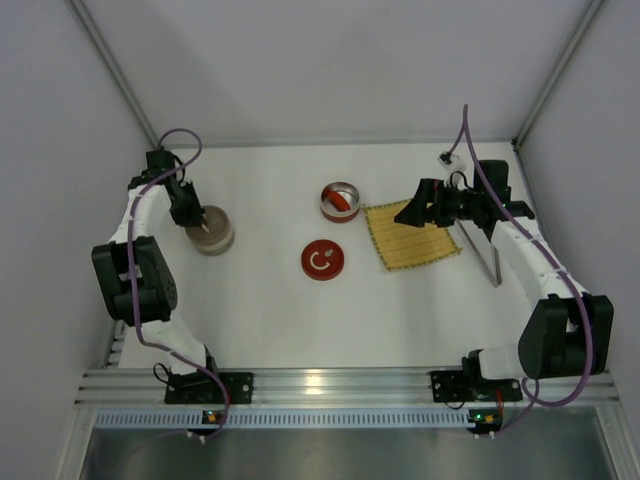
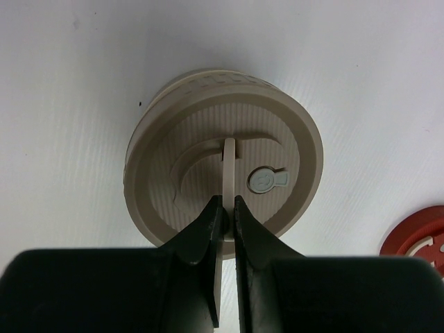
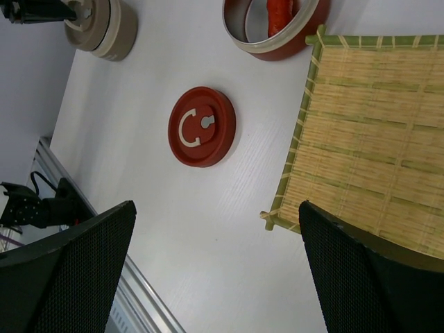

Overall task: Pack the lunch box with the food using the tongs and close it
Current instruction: Close the box lid on the packing box.

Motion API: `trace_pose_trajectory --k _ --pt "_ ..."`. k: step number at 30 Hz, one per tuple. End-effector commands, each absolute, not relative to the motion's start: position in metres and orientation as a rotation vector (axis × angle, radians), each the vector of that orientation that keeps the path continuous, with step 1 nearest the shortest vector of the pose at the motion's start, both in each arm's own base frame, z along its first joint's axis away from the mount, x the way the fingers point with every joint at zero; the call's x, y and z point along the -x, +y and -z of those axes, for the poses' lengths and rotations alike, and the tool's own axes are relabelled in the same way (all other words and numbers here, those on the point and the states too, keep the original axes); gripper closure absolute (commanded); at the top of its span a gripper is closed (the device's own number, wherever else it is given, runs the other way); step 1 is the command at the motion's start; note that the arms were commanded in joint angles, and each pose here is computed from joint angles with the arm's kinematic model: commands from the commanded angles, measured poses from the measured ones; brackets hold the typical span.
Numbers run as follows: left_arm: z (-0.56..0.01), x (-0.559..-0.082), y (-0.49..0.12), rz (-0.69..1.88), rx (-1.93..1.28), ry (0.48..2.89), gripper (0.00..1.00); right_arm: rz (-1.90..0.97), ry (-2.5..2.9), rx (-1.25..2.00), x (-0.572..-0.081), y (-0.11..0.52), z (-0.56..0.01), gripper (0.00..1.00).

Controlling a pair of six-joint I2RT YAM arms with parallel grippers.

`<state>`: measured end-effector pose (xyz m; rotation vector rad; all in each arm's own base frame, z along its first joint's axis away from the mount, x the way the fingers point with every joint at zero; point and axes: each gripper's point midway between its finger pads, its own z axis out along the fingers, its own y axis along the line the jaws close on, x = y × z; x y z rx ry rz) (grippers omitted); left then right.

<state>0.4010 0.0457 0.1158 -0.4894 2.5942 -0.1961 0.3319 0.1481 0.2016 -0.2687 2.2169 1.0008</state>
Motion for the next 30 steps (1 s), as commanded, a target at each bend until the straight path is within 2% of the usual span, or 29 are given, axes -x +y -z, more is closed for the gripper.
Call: trace_pose_trajectory --k 1,30 --pt "-0.126 -0.425 0.051 0.194 0.5 2.514 1.0 -0.99 2.131 0.309 -0.335 0.147 -0.222 0.01" --pt "-0.11 -0.421 0.046 0.202 0.431 2.573 1.0 -1.028 2.143 0.299 -0.337 0.151 -0.219 0.01"
